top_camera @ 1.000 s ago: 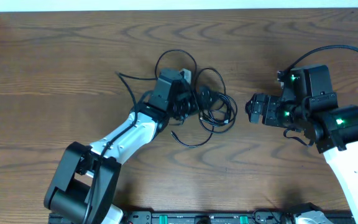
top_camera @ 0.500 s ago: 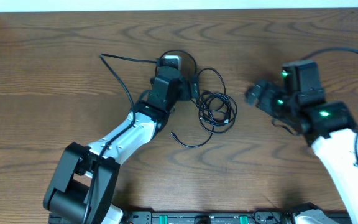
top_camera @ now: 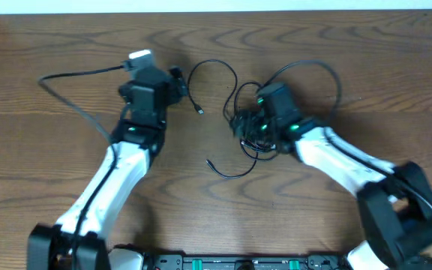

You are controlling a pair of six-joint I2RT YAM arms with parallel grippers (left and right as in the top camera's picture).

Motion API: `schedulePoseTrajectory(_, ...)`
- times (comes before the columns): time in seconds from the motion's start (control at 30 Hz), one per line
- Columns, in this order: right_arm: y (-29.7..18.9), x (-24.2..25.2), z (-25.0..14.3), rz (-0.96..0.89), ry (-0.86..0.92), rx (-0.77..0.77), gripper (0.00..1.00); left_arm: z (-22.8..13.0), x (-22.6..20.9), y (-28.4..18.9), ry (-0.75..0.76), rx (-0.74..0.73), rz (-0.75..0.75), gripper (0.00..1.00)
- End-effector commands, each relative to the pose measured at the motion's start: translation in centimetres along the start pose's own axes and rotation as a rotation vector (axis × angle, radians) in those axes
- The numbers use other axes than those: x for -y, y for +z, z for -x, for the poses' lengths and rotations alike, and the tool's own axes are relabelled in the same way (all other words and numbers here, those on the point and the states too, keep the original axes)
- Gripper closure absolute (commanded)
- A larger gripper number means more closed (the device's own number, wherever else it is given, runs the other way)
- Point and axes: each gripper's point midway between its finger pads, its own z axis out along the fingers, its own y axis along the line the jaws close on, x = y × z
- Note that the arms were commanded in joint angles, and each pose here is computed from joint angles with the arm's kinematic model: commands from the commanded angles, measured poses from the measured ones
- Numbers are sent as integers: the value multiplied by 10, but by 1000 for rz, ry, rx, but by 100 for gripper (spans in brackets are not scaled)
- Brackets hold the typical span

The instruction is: Untangle cables

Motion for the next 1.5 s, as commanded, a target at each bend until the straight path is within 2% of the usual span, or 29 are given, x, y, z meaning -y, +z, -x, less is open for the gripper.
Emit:
schedulePoseTrajectory(0.0,18,6,-26,-63,-51,-75,48,17,-13,-10,2,19,38,1)
schedulePoseTrajectory(0.03,19,3,-38,-49,-81,-119,73,15,-15,-12,4,10,44,1)
schedulePoseTrajectory(0.07,18,0,-48,-31,-111,-163,86,13,-16,-13,4,-1,50,1)
schedulePoseTrajectory(0.1,15,-3,-62,-8,-153,-220,95,10,-18,-14,0,-13,55,1)
schedulePoseTrajectory(0.13,11,-8,-73,16,-197,-265,99,8,-19,-15,-15,-22,59,1)
schedulePoseTrajectory(0.27,-24,-17,-117,103,-496,-434,99,-5,-4,-15,-36,-89,-29,1)
schedulePoseTrajectory(0.37,-50,-2,-115,5,-641,-424,99,-17,22,-19,-39,-164,-185,1)
schedulePoseTrajectory(0.4,-57,6,-105,-61,-649,-382,95,-20,28,-21,-35,-180,-221,1)
schedulePoseTrajectory(0.5,-78,13,-67,-189,-557,-207,49,-27,40,-26,-30,-220,-295,1)
schedulePoseTrajectory(0.53,-85,10,-58,-189,-511,-156,39,-30,43,-27,-30,-237,-313,1)
schedulePoseTrajectory(0.57,-93,8,-51,-179,-459,-122,37,-34,46,-29,-30,-258,-332,1)
schedulePoseTrajectory(0.63,-102,11,-51,-188,-351,-110,41,-43,51,-33,-31,-302,-368,1)
schedulePoseTrajectory(0.67,-104,17,-57,-206,-320,-132,44,-47,54,-37,-32,-328,-393,1)
schedulePoseTrajectory(0.73,-99,29,-76,-229,-313,-203,44,-57,62,-43,-36,-382,-448,1)
schedulePoseTrajectory(0.77,-95,33,-91,-221,-319,-253,42,-60,64,-46,-38,-400,-466,1)
schedulePoseTrajectory(0.83,-87,35,-119,-173,-345,-352,30,-64,64,-47,-39,-417,-469,1)
schedulePoseTrajectory(0.87,-84,37,-130,-161,-353,-391,30,-64,64,-47,-39,-418,-468,1)
schedulePoseTrajectory(1.0,-80,41,-152,-143,-312,-477,49,-65,63,-48,-39,-420,-467,1)
schedulePoseTrajectory(1.13,-80,33,-156,-121,-208,-490,48,-65,63,-48,-40,-422,-467,1)
schedulePoseTrajectory(1.17,-78,35,-156,-136,-176,-488,46,-65,63,-48,-40,-424,-467,1)
schedulePoseTrajectory(1.27,-67,50,-159,-223,-93,-491,47,-67,67,-51,-43,-438,-493,1)
schedulePoseTrajectory(1.37,-51,66,-165,-294,-60,-516,55,-70,75,-57,-48,-463,-548,1)
schedulePoseTrajectory(1.4,-39,69,-166,-296,-58,-522,72,-71,76,-59,-50,-472,-558,1)
schedulePoseTrajectory(1.47,-30,68,-168,-284,-51,-533,98,-74,75,-60,-51,-487,-552,1)
